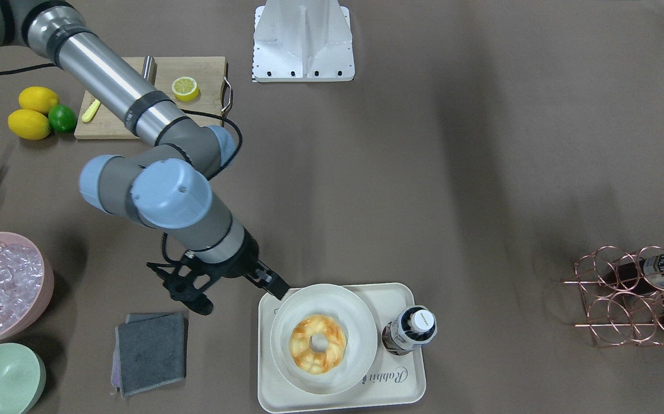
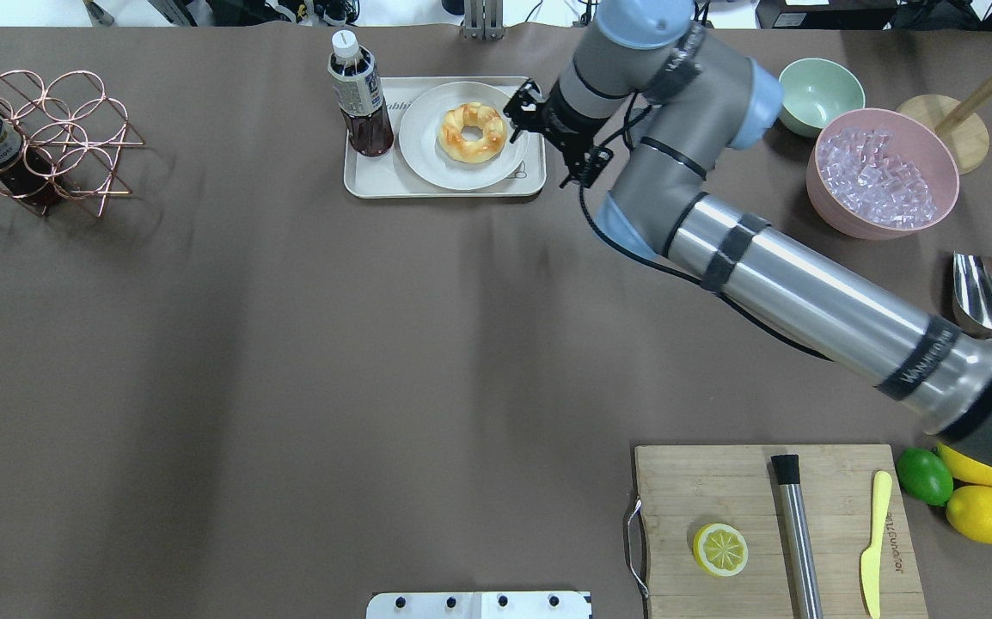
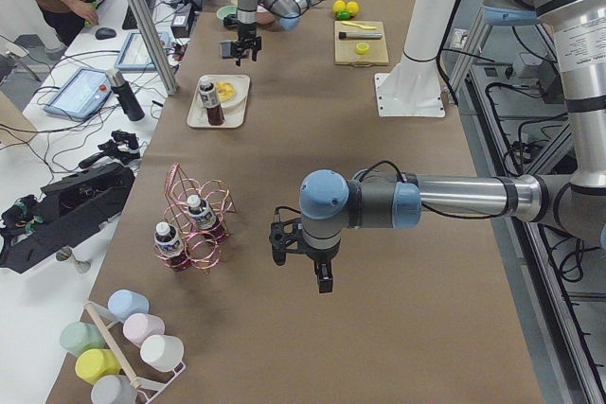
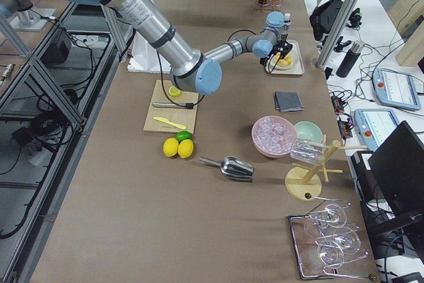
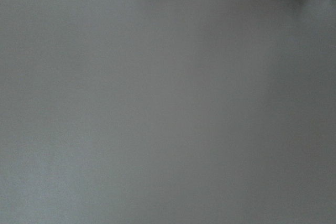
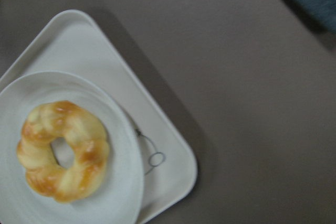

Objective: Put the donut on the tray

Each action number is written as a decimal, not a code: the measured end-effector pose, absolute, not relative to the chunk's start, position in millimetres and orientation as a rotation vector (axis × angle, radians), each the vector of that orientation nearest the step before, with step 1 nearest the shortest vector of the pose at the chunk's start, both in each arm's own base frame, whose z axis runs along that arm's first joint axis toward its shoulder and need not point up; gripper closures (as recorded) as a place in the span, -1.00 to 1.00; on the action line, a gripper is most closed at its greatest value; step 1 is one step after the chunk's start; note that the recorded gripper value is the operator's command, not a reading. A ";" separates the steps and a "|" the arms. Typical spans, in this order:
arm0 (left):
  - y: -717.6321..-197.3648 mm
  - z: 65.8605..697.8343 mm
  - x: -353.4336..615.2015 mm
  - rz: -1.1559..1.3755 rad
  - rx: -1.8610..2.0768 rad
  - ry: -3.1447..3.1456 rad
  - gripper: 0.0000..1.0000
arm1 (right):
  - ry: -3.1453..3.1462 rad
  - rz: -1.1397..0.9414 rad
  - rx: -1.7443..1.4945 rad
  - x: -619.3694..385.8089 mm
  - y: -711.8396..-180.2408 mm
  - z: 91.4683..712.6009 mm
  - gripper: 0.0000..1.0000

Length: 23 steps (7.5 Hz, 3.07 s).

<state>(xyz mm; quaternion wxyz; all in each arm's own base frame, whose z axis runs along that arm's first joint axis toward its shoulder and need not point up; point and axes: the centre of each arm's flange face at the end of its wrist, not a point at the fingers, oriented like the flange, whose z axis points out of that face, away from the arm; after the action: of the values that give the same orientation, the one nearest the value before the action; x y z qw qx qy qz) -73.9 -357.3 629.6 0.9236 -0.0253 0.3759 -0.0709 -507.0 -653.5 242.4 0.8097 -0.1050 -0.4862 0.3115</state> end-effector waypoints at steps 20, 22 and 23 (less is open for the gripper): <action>-355.8 637.8 -72.7 -0.148 -0.068 0.774 -0.96 | -0.752 -0.079 -0.089 50.8 -392.6 692.1 -1.00; -356.3 637.7 -72.4 -0.147 -0.068 0.774 -0.96 | -0.747 -0.079 -0.082 54.1 -393.9 691.9 -1.00; -356.7 637.5 -72.3 -0.146 -0.067 0.774 -0.96 | -0.745 -0.078 -0.080 54.9 -393.9 691.9 -1.00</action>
<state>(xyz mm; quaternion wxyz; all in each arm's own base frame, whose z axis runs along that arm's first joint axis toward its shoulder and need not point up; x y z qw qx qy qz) -72.3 -356.7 637.5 0.9229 -0.0328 0.3769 -0.0712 54.9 -393.9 691.9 0.9298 -0.0393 -0.3640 -0.0380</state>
